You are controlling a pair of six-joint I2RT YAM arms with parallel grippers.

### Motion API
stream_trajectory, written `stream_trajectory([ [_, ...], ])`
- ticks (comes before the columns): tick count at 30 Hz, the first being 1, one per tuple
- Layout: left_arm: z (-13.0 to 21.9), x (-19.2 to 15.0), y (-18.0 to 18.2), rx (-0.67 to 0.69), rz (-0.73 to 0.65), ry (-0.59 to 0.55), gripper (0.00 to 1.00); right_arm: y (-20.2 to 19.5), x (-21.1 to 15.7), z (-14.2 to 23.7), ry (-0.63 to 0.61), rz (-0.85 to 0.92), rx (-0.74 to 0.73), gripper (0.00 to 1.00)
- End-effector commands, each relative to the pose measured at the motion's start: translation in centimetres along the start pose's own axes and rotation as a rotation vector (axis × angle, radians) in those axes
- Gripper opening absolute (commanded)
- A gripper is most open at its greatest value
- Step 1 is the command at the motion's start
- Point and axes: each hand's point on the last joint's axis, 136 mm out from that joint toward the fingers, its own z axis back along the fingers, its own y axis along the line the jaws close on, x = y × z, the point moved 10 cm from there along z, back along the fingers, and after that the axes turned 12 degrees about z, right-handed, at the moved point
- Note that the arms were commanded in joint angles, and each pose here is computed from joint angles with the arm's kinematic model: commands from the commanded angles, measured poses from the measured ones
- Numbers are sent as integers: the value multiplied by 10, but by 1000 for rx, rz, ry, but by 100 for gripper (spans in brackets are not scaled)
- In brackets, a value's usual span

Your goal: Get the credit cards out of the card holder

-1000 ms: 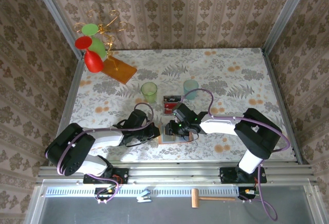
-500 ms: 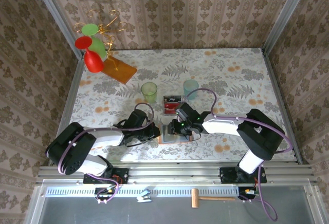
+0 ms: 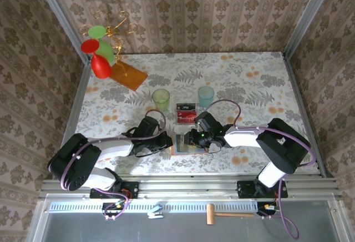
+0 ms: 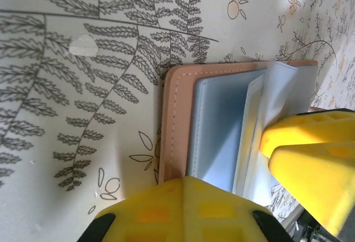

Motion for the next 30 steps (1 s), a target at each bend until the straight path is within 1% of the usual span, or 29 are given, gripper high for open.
stream_trajectory([
  [1, 13, 5, -21, -34, -43, -29, 11, -6, -4, 2, -9, -28, 30, 30],
  [7, 20, 6, -44, -83, -71, -44, 18, -13, -6, 1, -13, -41, 49, 30],
  [11, 13, 6, -51, -100, -70, -19, 24, -18, -8, 1, -17, -54, 59, 30],
  [14, 3, 6, -49, -107, -54, 11, 27, -21, -9, 0, -13, -62, 71, 30],
  [19, -14, 5, -39, -115, -13, 33, 28, -24, -10, -2, -9, -74, 89, 30],
  [23, -20, 5, -32, -118, 15, 28, 29, -26, -12, -2, -10, -81, 99, 30],
  [30, -31, 7, -27, -127, 44, 55, 29, -30, -14, -1, -8, -88, 101, 30],
])
